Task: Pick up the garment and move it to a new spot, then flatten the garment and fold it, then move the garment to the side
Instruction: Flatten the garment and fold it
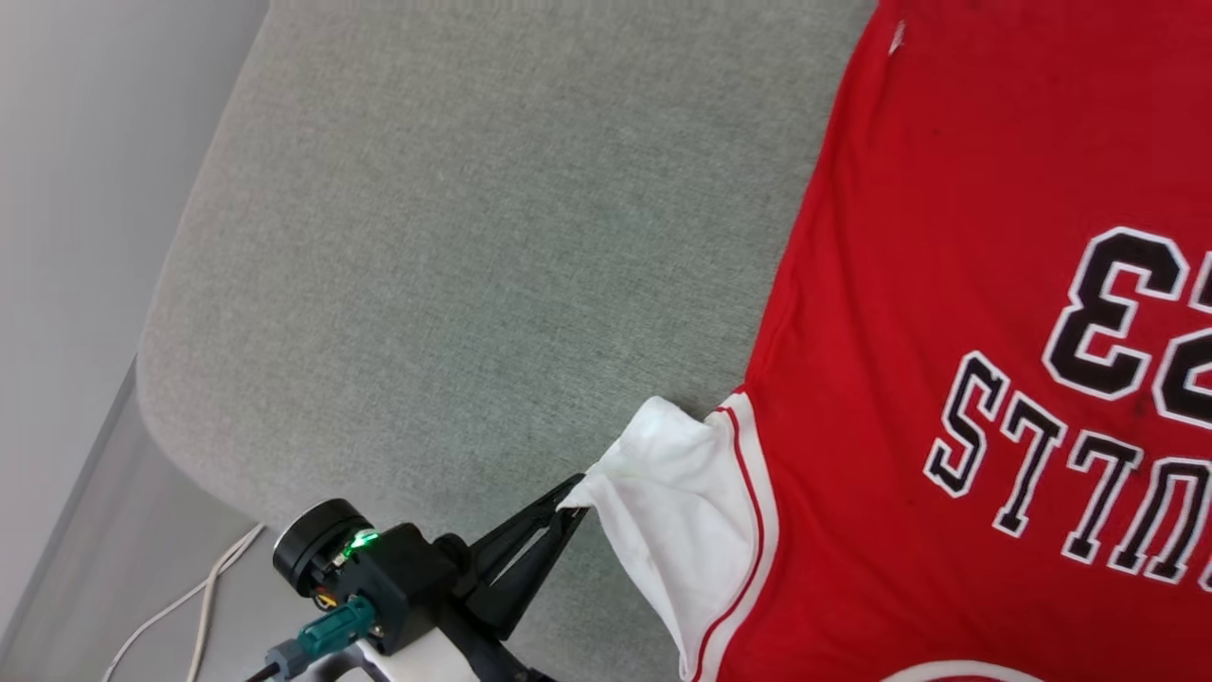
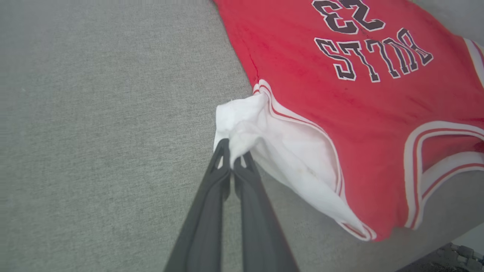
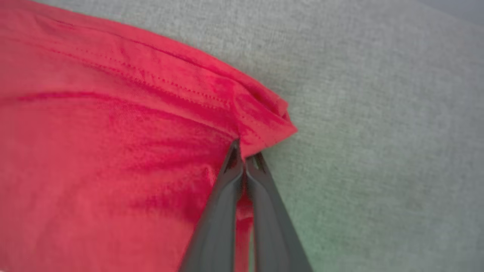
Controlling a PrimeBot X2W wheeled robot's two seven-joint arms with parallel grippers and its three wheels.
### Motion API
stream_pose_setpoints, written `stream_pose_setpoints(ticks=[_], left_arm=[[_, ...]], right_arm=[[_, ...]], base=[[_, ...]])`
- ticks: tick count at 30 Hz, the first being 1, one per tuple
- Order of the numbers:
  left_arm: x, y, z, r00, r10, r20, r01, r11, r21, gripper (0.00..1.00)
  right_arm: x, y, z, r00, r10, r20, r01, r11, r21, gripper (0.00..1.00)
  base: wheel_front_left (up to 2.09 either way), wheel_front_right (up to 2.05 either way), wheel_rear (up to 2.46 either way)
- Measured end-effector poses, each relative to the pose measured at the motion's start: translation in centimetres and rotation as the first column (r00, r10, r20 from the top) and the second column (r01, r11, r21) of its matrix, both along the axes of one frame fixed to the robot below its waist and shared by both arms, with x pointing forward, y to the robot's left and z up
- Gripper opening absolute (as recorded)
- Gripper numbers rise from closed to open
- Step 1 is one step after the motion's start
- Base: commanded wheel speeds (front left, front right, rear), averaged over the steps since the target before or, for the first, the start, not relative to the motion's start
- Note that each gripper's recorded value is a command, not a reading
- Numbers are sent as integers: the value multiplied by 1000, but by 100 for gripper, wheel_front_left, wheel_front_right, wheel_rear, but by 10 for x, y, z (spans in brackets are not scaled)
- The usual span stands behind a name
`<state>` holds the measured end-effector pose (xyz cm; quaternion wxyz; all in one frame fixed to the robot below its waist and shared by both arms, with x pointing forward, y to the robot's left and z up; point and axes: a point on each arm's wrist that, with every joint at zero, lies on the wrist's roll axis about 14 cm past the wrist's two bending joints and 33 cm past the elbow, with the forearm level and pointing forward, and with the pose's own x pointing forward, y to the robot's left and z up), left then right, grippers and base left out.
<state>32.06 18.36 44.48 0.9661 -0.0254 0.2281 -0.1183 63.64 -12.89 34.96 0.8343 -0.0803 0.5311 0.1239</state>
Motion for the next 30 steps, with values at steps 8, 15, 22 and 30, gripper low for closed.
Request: stream_pose_setpoints(ticks=[8, 15, 22, 30], left_arm=[[-2, 3, 13, 998, -15, 56, 14, 1000, 18, 0], [-9, 1, 18, 997, -27, 77, 26, 1000, 13, 0], [-14, -7, 21, 994, -44, 101, 46, 999, -13, 0], [-14, -16, 30, 987, -58, 151, 65, 997, -42, 0]], right_arm=[[-54, -17, 14, 1000, 15, -17, -14, 1000, 24, 0], [-120, -41, 34, 1000, 17, -16, -16, 999, 51, 0], [-181, -76, 63, 998, -43, 46, 39, 995, 88, 0], [-266, -108, 60, 991, -131, 13, 129, 988, 88, 0]], base=[[0, 0, 0], [0, 0, 0], [0, 0, 0], [0, 0, 0]])
